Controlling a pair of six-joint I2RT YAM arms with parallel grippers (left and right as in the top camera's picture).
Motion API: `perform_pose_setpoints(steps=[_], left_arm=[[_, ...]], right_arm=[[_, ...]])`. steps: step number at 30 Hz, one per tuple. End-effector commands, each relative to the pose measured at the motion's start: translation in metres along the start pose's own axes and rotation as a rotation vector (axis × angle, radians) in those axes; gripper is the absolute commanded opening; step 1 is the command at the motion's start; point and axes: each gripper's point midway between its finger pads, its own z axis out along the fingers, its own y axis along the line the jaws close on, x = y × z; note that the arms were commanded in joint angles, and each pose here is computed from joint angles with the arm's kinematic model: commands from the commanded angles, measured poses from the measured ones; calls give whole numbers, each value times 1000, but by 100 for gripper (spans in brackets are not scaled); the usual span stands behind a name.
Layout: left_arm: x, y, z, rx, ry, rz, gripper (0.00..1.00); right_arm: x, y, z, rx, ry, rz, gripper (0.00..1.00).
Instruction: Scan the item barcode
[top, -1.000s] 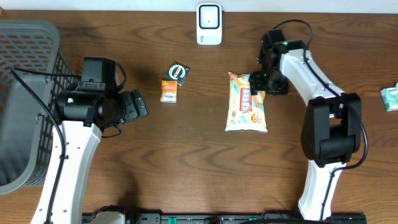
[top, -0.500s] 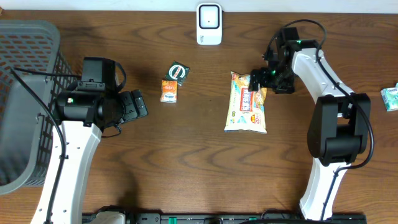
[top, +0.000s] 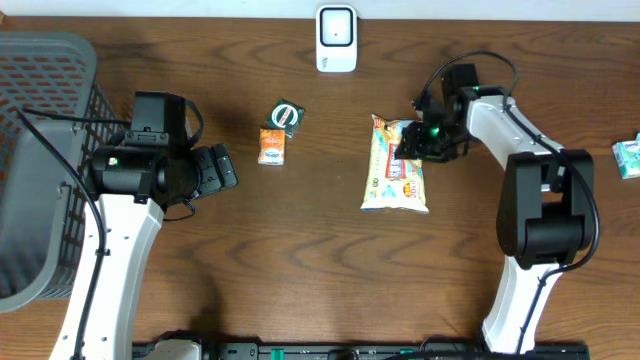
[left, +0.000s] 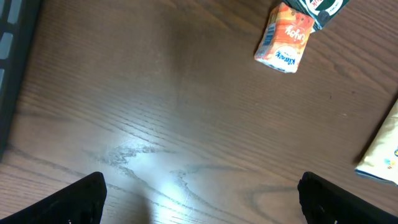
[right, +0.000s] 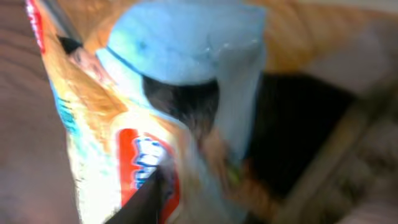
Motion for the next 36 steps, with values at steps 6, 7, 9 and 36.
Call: perform_pose_setpoints(steps=[6, 7, 9, 36], left_arm=[[0, 2, 0, -6, 3, -3, 98], [0, 2, 0, -6, 3, -3, 98], [0, 2, 0, -6, 3, -3, 98], [0, 2, 0, -6, 3, -3, 97]], right_arm=[[13, -5, 13, -11, 56, 43, 1], [12, -4, 11, -11, 56, 47, 1], [8, 0, 4, -11, 54, 46, 1], [-26, -2, -56, 563, -59, -27, 1]])
